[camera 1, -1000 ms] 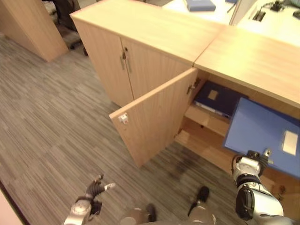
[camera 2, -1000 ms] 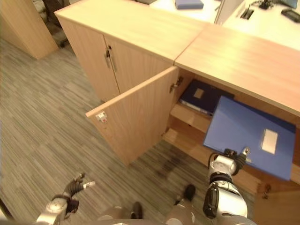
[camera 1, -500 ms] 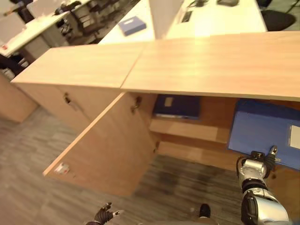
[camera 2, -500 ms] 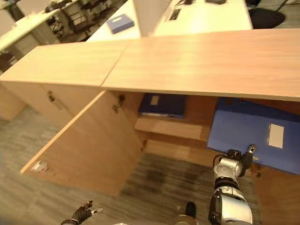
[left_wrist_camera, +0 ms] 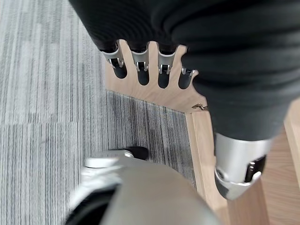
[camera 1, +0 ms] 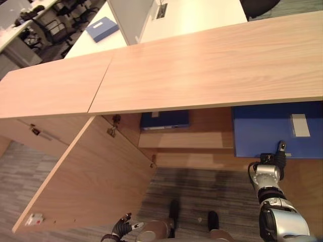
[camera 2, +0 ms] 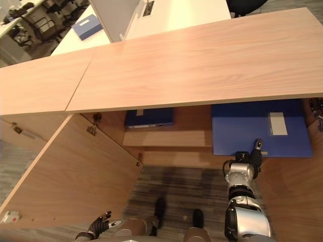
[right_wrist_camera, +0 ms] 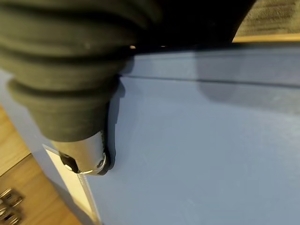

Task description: Put the empty folder in the office cabinet

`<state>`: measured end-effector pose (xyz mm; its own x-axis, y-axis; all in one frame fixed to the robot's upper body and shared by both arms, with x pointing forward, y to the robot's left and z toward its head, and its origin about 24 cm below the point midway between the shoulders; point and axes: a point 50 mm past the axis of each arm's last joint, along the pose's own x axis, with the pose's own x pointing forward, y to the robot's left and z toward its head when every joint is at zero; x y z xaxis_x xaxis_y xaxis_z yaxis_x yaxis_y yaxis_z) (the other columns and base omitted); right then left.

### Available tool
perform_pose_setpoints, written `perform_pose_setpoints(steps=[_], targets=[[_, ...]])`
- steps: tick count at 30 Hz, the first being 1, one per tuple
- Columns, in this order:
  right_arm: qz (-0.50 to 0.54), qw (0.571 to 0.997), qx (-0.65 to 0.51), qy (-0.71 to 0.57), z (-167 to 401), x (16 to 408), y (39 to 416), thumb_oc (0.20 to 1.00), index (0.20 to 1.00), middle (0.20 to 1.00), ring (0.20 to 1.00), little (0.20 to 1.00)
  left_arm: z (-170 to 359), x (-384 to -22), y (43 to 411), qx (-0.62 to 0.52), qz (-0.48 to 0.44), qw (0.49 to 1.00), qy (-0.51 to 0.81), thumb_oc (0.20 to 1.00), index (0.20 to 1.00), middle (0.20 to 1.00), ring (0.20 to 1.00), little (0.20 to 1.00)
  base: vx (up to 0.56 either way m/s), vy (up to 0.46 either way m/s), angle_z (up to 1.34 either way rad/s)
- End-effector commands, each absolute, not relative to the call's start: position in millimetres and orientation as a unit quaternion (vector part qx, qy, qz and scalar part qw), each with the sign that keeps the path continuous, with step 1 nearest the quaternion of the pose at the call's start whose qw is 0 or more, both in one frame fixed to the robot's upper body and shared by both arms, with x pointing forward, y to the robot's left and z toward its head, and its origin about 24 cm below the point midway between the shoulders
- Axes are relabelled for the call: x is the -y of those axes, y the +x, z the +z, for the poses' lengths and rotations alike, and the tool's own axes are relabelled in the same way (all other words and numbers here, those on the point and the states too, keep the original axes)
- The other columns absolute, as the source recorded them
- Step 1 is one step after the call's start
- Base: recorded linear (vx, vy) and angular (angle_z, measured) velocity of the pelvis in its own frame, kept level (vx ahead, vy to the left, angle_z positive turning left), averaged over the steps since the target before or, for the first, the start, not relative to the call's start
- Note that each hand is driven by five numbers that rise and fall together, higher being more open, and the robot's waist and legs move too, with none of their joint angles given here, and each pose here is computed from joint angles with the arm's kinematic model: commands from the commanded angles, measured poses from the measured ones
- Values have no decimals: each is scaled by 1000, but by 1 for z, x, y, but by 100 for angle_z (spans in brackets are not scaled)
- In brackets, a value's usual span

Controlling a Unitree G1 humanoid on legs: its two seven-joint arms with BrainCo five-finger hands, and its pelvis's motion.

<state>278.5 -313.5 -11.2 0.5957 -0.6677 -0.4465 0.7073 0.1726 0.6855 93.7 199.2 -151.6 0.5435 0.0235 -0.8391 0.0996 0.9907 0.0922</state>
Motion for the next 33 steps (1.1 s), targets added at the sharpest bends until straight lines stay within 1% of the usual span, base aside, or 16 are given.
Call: perform_pose_setpoints(steps=[1, 3, 5, 7, 10, 12, 13, 15, 18, 23, 25, 26, 30, 33], targets=[[-374, 818, 11, 437, 17, 304, 306, 200, 200, 200, 200, 200, -148, -217, 96, -470, 3, 880, 75, 1000, 1000, 1000, 1000, 1000, 141, 41, -74], [-372, 820, -11, 435, 2, 299, 297, 200, 200, 200, 200, 200, -151, -220, 87, -487, 5, 869, 82, 1000, 1000, 1000, 1000, 1000, 284, 114, -47], [-371, 818, -19, 439, -5, 298, 291, 200, 200, 200, 200, 200, -151, -225, 86, -490, 0, 866, 96, 1000, 1000, 1000, 1000, 1000, 229, 126, 17], [-363, 816, -23, 449, -5, 289, 297, 200, 200, 200, 200, 200, -143, -233, 99, -467, 3, 878, 107, 1000, 1000, 1000, 1000, 1000, 82, 97, -12], [-353, 815, -29, 459, -2, 281, 305, 200, 200, 200, 200, 200, -137, -238, 100, -451, 7, 885, 112, 1000, 1000, 1000, 1000, 1000, 66, 62, -34], [-350, 818, -27, 456, 1, 282, 308, 200, 200, 200, 200, 200, -133, -239, 105, -437, 2, 892, 113, 1000, 1000, 1000, 1000, 1000, 293, -227, 3], [-370, 818, 12, 441, 21, 310, 308, 200, 200, 200, 200, 200, -123, -238, 117, -402, -17, 908, 119, 1000, 1000, 1000, 1000, 1000, 438, -393, 10], [-370, 816, 21, 443, 25, 313, 309, 200, 200, 200, 200, 200, -122, -236, 119, -398, -22, 910, 118, 1000, 1000, 1000, 1000, 1000, 203, -191, 57], [-371, 818, 53, 436, 46, 326, 315, 200, 200, 200, 200, 200, -121, -235, 118, -391, -22, 913, 112, 1000, 1000, 1000, 1000, 1000, 24, -81, 62], [-377, 807, 126, 437, 94, 358, 323, 200, 200, 200, 200, 200, -117, -240, 118, -387, -27, 916, 106, 1000, 1000, 1000, 1000, 1000, 34, -80, 4], [-379, 805, 138, 436, 103, 364, 324, 200, 200, 200, 200, 200, -117, -239, 117, -387, -31, 916, 104, 1000, 1000, 1000, 1000, 1000, 14, -71, 13], [-389, 795, 156, 438, 116, 376, 322, 200, 200, 200, 200, 200, -118, -237, 115, -390, -38, 914, 102, 1000, 1000, 1000, 1000, 1000, 35, -113, 19], [-408, 781, 186, 435, 139, 399, 314, 200, 200, 200, 200, 200, -121, -231, 108, -397, -55, 911, 94, 1000, 1000, 1000, 1000, 1000, 26, -91, 16], [-407, 783, 202, 425, 156, 407, 314, 200, 200, 200, 200, 200, -127, -236, 105, -423, -57, 898, 105, 1000, 1000, 1000, 1000, 1000, 17, -56, 22]])
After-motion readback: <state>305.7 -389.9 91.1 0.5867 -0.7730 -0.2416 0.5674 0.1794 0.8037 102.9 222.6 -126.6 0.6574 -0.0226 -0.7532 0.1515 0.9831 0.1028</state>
